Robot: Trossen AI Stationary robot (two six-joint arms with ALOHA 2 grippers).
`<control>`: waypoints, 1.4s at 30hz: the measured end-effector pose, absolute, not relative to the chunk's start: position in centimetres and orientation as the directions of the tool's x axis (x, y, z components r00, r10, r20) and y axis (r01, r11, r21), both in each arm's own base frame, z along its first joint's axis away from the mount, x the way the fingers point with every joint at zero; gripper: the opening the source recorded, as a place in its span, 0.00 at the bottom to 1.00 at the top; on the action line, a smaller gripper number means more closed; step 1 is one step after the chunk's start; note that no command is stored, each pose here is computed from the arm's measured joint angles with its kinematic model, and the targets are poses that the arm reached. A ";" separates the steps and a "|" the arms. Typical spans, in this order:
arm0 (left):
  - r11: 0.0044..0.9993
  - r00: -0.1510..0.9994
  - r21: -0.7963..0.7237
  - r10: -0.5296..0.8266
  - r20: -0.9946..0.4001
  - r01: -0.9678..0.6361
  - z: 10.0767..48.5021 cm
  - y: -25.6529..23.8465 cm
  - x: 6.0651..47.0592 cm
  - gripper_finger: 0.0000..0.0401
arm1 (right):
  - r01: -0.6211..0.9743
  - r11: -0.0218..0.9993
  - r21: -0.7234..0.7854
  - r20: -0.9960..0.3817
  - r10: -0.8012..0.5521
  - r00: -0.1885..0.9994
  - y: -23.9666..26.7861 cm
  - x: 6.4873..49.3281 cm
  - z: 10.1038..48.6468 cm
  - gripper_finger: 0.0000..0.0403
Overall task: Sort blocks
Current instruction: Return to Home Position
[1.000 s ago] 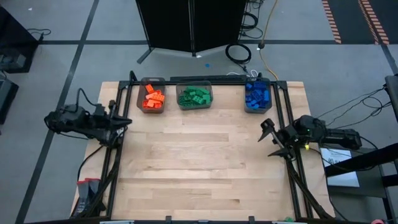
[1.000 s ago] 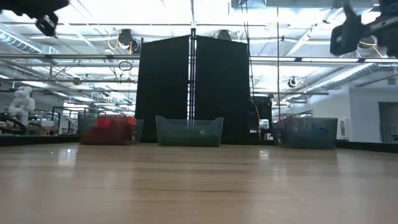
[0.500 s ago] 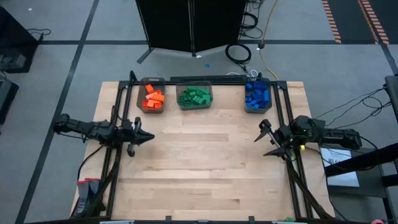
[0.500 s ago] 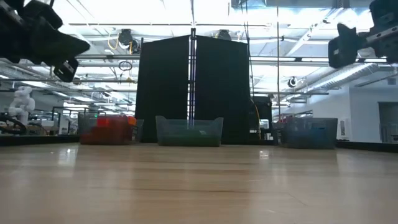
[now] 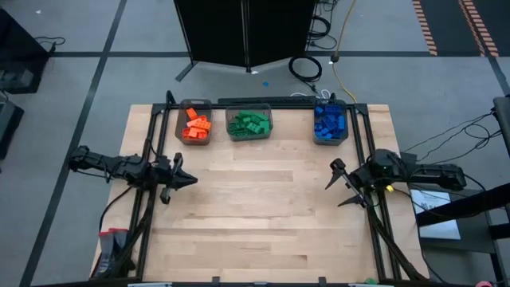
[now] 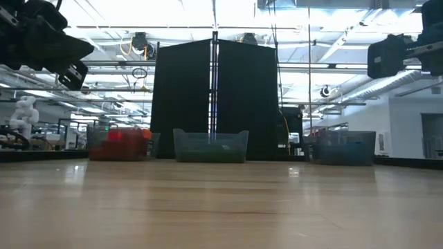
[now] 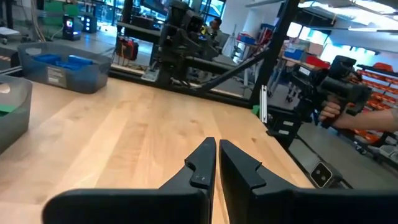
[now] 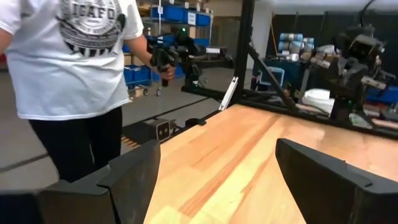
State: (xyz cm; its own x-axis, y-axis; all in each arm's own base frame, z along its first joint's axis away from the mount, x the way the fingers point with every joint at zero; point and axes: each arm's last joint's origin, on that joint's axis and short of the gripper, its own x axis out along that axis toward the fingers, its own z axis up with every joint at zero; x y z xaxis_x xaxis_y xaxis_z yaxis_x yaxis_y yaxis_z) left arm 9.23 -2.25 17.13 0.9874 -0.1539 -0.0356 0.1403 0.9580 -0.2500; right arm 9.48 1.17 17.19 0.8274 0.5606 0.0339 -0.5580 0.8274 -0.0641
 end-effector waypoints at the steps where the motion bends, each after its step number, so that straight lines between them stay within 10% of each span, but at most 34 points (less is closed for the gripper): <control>1: 0.956 0.987 -0.259 -0.154 -0.036 0.139 17.1 -2.2 9.2 0.06 | -0.559 0.827 -0.057 0.028 0.561 0.828 1.2 9.5 17.1 0.78; 11: 0.938 0.988 -0.320 -0.153 -0.038 0.133 17.1 -2.2 9.2 0.06 | -0.593 0.804 -0.044 -0.004 0.594 0.805 1.2 9.7 16.8 0.78; 19: 0.938 0.988 -0.322 -0.151 -0.038 0.131 17.1 -2.2 9.2 0.06 | -0.284 0.883 -0.373 0.034 0.320 0.947 0.4 10.3 17.3 0.78; 42: 0.938 0.988 -0.322 -0.147 -0.038 0.127 17.1 -2.2 9.2 0.06 | -0.293 0.898 -0.329 0.039 0.323 0.946 0.4 10.3 17.3 0.78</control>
